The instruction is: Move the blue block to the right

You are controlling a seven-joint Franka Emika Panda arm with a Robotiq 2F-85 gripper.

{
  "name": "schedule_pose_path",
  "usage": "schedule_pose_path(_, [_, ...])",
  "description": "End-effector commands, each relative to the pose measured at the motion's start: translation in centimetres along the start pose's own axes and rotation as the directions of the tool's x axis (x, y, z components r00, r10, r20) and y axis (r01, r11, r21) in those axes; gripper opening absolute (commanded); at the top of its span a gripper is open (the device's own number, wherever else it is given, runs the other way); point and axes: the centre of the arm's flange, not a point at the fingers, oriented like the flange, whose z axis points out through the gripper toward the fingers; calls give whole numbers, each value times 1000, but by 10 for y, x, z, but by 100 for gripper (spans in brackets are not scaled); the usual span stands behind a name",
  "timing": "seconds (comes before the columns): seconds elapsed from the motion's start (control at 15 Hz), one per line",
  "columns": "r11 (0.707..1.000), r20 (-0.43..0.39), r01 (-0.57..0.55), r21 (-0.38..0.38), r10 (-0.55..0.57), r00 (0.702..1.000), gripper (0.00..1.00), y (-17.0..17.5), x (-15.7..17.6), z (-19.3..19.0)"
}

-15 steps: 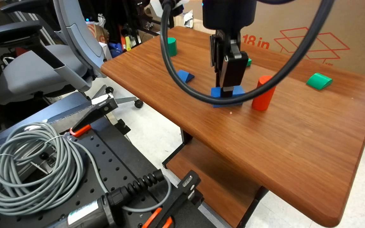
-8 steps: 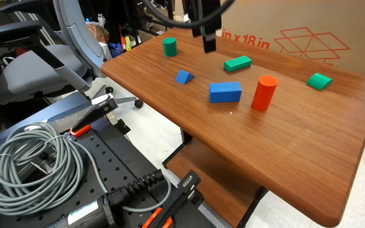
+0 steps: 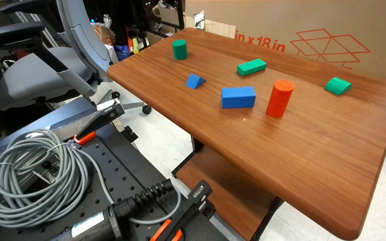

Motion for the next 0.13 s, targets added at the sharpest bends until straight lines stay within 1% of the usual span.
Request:
schedule_pose_path(0.0, [1000, 31, 20, 17, -21, 999, 100, -4, -5, -4])
schedule_pose_path(0.07, [999, 43, 31, 25, -32, 999, 100, -6, -8, -6])
